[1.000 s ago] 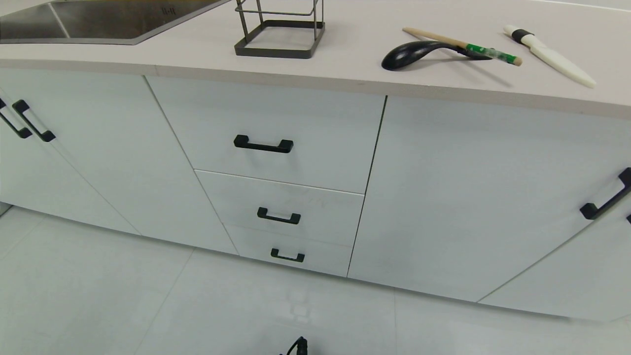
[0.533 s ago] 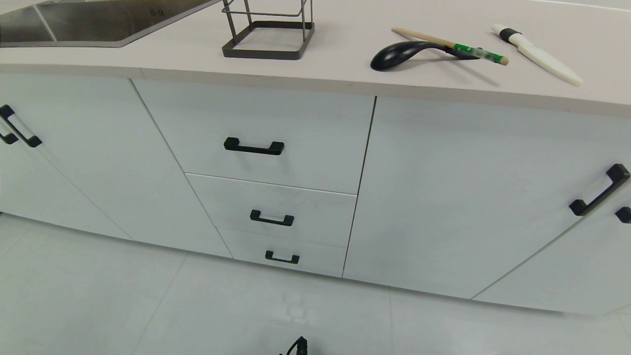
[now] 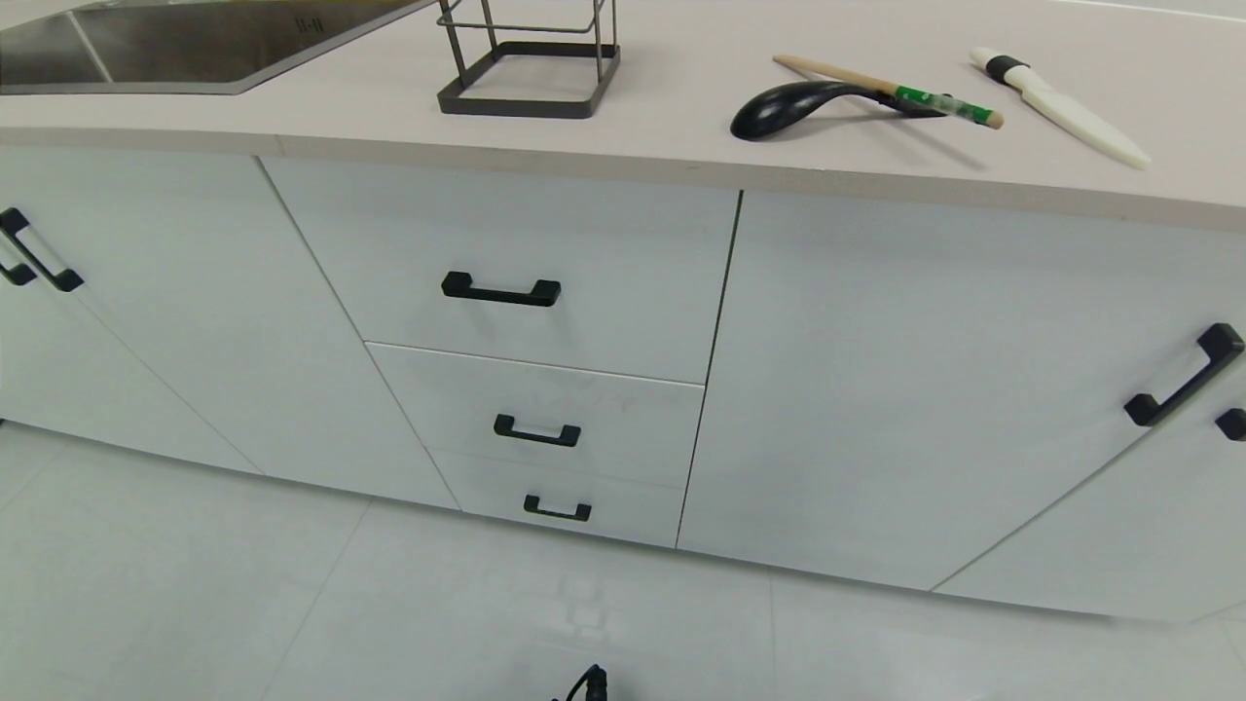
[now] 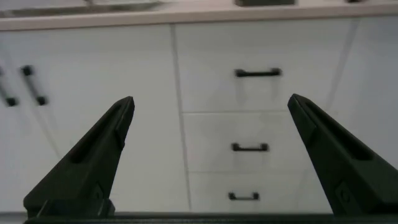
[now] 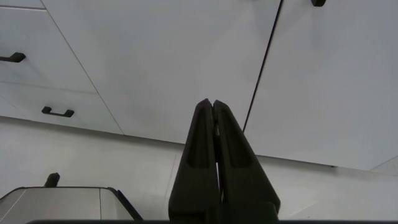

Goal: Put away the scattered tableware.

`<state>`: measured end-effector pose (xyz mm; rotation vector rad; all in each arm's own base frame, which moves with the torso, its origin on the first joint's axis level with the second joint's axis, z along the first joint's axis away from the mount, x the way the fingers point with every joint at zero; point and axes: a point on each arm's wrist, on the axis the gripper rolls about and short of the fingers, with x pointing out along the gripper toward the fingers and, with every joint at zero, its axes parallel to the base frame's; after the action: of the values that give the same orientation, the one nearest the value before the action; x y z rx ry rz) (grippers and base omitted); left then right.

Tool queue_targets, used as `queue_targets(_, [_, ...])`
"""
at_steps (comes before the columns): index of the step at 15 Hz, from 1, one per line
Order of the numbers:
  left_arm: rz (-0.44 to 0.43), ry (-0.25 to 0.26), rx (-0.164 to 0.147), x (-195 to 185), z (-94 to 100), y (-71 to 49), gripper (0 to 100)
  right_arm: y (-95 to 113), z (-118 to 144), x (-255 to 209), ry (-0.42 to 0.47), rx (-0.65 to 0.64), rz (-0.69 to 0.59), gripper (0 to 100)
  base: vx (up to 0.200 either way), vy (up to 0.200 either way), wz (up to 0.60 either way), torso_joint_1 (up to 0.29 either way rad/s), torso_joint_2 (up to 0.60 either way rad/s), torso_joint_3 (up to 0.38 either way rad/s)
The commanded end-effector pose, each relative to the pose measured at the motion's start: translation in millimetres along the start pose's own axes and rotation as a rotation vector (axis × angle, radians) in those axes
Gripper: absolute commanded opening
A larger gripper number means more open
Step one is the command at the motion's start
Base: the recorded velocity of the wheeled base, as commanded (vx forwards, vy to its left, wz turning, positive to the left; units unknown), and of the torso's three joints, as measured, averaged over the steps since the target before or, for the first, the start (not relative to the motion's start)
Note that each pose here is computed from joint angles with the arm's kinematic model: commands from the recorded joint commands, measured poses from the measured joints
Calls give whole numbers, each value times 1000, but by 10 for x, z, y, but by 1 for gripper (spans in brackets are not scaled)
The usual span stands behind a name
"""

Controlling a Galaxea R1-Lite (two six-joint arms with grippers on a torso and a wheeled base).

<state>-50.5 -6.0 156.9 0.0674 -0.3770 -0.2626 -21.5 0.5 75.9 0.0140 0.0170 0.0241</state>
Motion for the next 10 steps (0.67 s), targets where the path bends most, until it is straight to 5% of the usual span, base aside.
queue_targets(1, [-158,68,-47,28,-26,-26,100,0,0,1,2,0,0,0,0,0,0,0,0,0])
queue_targets(2, [-251,99,-142,22,-49,-49,100,0,0,1,2,0,0,0,0,0,0,0,0,0])
queue_targets(3, [-306,113,-198,18,-53,-64,100,0,0,1,2,0,0,0,0,0,0,0,0,0])
queue_targets(4, [-369,121,-219,17,-50,-82,100,0,0,1,2,0,2,0,0,0,0,0,0,0])
queue_targets(6, [-450,127,-213,11,-65,-105,100,0,-1,1,3,0,0,0,0,0,0,0,0,0])
queue_targets(10, [-483,102,-203,-46,-89,-118,100,0,0,1,2,0,2,0,0,0,0,0,0,0])
